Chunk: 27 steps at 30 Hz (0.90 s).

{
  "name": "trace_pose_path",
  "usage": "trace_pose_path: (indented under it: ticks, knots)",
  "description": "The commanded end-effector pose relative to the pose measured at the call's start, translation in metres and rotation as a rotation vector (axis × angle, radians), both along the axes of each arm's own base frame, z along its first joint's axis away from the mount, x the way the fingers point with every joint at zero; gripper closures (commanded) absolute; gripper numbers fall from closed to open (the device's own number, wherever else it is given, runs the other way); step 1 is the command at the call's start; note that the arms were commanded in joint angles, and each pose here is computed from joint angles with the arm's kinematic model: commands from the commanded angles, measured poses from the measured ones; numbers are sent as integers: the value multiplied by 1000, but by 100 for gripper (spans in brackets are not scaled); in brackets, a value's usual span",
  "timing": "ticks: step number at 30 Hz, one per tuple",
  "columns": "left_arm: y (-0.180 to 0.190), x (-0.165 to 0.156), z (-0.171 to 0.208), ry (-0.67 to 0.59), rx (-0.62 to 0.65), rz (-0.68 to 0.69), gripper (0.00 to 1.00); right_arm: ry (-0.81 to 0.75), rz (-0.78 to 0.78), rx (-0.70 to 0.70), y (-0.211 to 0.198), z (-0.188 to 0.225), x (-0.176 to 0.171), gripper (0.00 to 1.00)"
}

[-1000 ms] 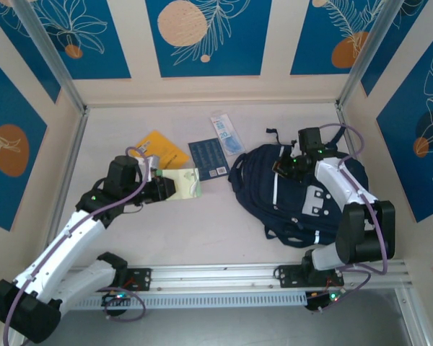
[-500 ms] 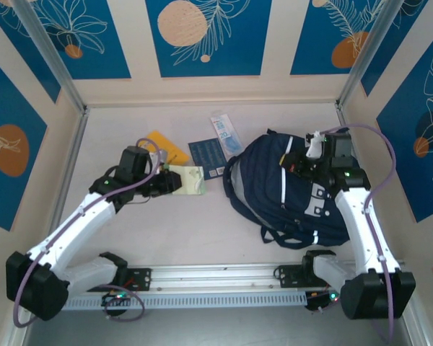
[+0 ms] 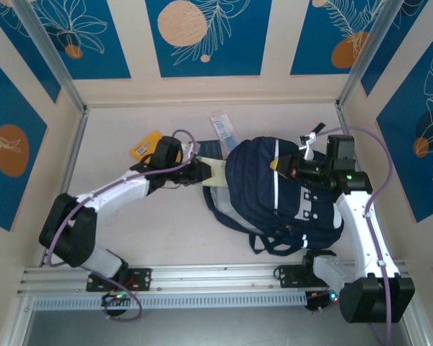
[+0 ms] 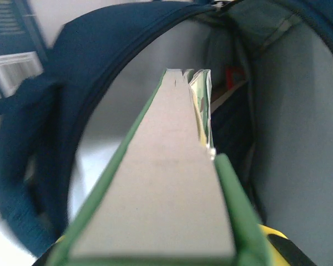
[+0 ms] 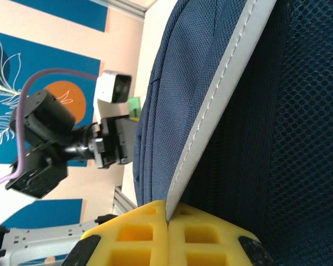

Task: Pack books, pencil case, and school supplies into a backpack

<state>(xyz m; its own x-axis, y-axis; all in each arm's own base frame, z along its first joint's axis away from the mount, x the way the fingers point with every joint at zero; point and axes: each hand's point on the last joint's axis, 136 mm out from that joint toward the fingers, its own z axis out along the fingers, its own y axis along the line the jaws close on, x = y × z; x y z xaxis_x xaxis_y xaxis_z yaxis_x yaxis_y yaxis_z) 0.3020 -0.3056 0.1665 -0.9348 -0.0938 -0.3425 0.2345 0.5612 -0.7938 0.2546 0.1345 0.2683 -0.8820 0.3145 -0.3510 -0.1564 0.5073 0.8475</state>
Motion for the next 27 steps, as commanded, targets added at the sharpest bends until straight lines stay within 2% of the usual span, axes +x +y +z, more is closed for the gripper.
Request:
trace_pose_path:
  ticks: [1,5,9,17,27]
  knots:
    - [-45,-6,43,-102,-194,-112,100,-141,109,73,14,48,-12,100]
    - [-75,-19,36,-85,-233,-164,100,-136,106,97,13,54,-8,100]
    - [-89,-21,16,-22,-268,-128,100,-148,103,132,12,67,-4,100]
    - [-134,-13,0,59,-392,-96,100,-147,123,189,14,80,1,100]
    - [-209,-15,-20,114,-323,-173,100,-141,128,196,16,79,3,100]
